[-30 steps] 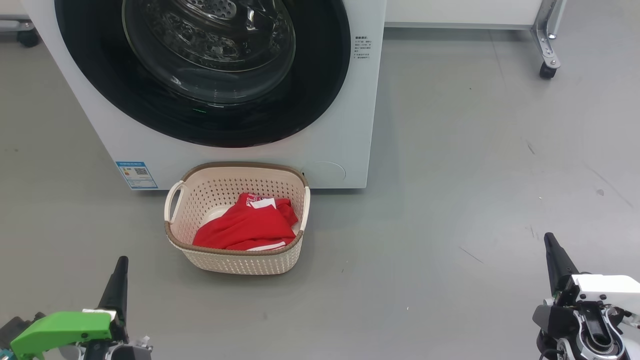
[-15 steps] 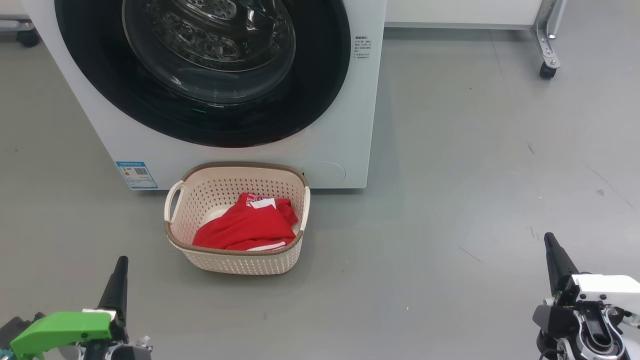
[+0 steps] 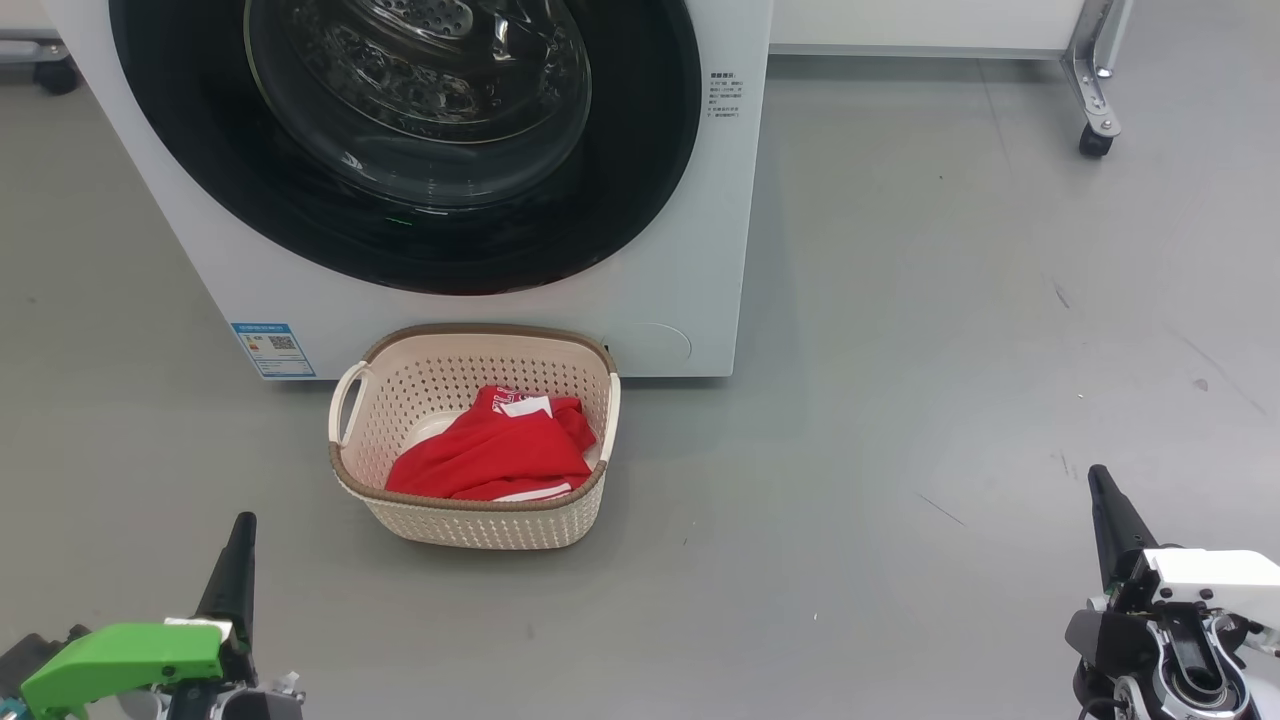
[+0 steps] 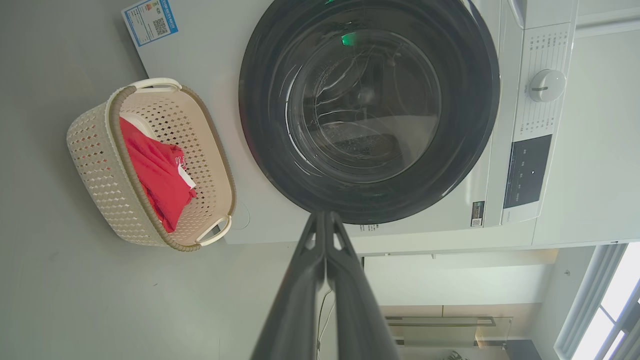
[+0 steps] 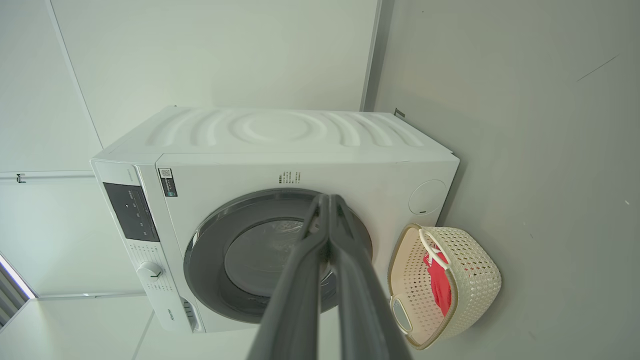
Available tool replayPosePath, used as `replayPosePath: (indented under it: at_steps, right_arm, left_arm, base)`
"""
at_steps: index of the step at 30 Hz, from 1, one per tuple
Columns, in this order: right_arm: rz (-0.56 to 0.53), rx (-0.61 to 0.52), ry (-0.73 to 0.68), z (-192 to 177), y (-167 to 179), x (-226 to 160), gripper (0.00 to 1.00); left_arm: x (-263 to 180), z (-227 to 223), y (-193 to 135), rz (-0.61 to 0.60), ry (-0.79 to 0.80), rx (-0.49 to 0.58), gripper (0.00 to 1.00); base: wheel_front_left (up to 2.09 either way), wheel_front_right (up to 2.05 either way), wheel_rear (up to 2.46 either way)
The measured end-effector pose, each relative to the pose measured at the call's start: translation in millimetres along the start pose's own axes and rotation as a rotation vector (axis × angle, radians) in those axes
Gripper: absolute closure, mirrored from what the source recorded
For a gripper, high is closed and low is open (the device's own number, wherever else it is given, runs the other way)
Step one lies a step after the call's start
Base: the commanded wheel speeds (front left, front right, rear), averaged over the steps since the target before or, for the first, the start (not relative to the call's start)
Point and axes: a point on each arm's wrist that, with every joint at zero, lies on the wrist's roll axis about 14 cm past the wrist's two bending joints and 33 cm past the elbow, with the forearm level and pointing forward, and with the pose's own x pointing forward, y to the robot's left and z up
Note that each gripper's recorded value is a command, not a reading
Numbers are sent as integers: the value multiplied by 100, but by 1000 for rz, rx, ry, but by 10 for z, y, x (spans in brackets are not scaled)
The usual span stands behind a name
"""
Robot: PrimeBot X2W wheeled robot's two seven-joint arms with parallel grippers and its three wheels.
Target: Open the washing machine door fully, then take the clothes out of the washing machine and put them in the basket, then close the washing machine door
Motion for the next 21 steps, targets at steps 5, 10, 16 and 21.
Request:
replayPosePath:
  at_steps: [5,10,16,21]
  right_arm:
    - [0,0,0,1,1,0,100]
    - [0,0,0,0,1,0,100]
    - [0,0,0,1,1,0,100]
    - [0,0,0,1,1,0,100]
  left_arm:
    - [0,0,0,0,0,0,100]
    - [0,-1,0,0,1,0,100]
    - [0,0,0,0,1,0,100]
    - [0,0,-1,0,1,0,100]
  base:
    - [0,0,0]
    - [0,0,0]
    - [0,0,0]
    - [0,0,0]
